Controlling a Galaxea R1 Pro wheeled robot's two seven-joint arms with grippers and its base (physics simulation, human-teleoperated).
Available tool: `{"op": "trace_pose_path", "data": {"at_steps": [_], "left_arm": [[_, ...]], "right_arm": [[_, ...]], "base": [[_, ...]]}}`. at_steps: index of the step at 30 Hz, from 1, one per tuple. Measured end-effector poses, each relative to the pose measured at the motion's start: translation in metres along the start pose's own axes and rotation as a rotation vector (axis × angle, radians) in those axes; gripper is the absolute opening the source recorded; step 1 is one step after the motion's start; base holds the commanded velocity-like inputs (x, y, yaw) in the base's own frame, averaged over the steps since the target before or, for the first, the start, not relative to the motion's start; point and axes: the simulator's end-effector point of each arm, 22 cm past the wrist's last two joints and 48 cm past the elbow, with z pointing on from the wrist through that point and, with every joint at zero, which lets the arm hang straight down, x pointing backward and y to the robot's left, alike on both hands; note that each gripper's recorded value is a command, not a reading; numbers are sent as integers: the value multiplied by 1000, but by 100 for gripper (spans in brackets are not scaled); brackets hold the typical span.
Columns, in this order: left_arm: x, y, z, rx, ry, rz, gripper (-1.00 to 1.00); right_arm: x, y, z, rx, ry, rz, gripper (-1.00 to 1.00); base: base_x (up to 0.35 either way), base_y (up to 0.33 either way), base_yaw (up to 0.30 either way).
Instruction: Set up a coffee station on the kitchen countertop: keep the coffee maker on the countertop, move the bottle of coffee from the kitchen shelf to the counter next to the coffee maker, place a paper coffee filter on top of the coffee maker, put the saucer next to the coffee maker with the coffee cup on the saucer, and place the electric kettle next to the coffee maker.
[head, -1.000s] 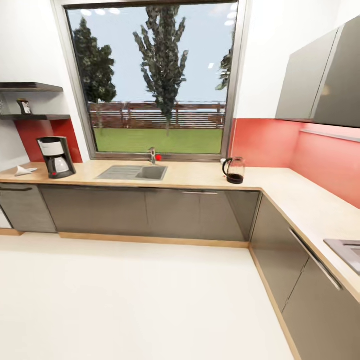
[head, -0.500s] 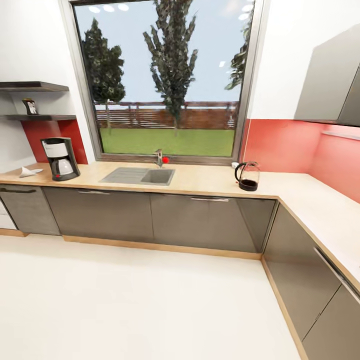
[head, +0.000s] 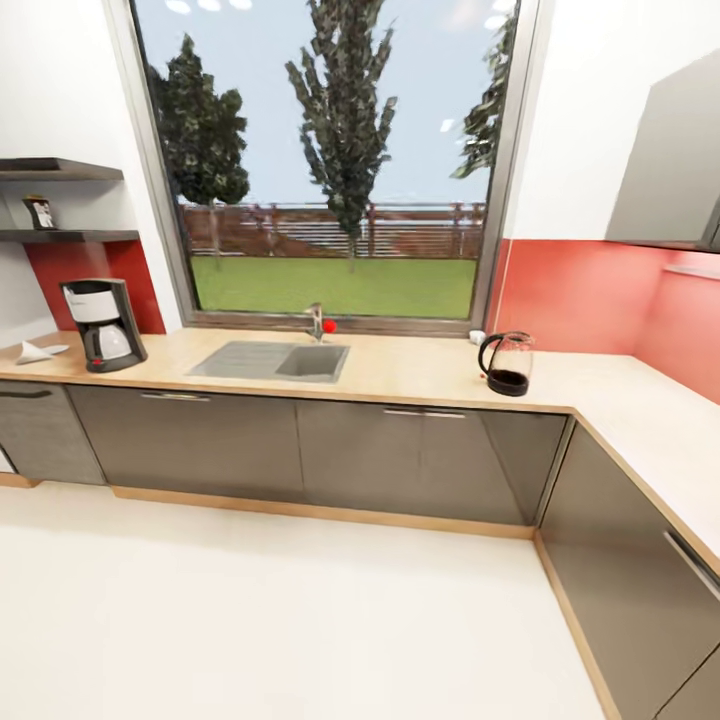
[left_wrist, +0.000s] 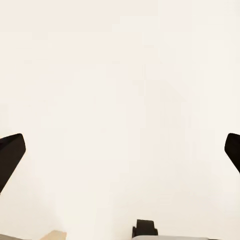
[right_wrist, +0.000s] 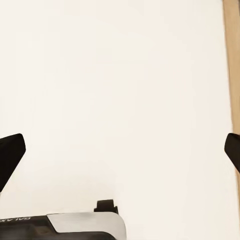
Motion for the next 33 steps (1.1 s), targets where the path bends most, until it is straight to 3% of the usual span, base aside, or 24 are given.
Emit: {"op": "trace_pose_path", "data": {"at_steps": [15, 33], "left_arm": [[1, 1, 0, -1, 1, 1, 100], [1, 5, 0, -6, 1, 2, 100]], "right_arm": [[0, 0, 0, 0, 1, -1, 100], [0, 0, 0, 0, 1, -1, 100]], "base": [[338, 0, 23], [338, 8, 251]]}}
